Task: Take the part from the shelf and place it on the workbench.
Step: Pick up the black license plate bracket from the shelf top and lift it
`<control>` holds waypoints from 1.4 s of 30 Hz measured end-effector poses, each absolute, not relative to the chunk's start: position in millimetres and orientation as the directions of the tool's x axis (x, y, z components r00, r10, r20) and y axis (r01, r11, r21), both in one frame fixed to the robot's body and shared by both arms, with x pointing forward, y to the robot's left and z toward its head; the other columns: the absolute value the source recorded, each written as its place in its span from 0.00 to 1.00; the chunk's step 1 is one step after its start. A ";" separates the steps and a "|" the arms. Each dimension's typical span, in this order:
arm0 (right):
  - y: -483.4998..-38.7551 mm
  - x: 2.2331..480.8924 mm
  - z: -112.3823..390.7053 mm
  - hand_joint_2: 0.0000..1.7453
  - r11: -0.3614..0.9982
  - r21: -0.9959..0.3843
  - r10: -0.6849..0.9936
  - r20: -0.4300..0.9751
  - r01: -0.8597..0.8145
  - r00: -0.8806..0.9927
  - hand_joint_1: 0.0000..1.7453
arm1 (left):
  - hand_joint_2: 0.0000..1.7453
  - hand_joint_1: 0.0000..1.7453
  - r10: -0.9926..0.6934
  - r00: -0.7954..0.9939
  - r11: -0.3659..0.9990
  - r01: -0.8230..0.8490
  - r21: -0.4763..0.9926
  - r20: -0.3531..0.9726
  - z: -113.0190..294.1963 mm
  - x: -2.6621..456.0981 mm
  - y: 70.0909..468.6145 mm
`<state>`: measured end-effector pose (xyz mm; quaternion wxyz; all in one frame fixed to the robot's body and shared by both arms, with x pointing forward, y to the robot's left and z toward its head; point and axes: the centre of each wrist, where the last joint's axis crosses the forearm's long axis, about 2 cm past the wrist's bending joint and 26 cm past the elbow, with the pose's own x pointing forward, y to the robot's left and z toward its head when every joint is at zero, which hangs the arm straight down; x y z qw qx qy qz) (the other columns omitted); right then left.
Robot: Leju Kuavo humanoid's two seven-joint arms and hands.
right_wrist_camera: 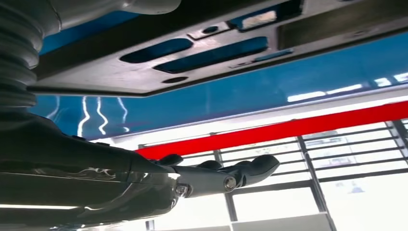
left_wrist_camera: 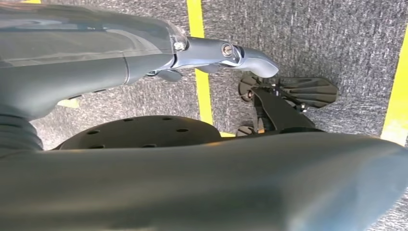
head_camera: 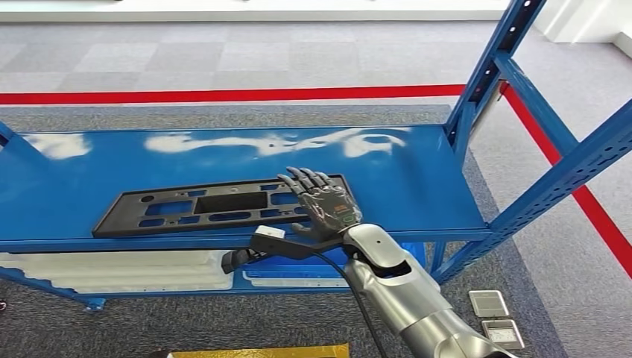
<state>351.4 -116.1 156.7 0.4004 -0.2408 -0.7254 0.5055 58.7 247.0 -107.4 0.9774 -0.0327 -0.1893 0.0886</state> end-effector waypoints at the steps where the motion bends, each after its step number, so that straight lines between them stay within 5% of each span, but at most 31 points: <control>1: -114.6 351.6 160.1 1.00 0.383 -0.922 0.745 0.346 -0.059 -0.571 0.00 | 0.00 0.00 0.190 0.912 0.981 -0.165 -0.098 0.364 -107.4 58.7 247.2; 27: -99.7 342.9 166.3 1.00 0.389 -0.914 0.683 0.370 -0.114 -0.630 0.00 | 0.00 0.00 0.236 0.898 0.972 -0.213 -0.103 0.370 -107.8 57.6 249.8; 42: -107.7 340.9 138.5 1.00 0.200 -0.979 0.812 0.153 0.023 -0.564 0.00 | 0.00 0.00 0.210 0.906 0.978 -0.188 -0.096 0.367 -107.9 57.3 250.6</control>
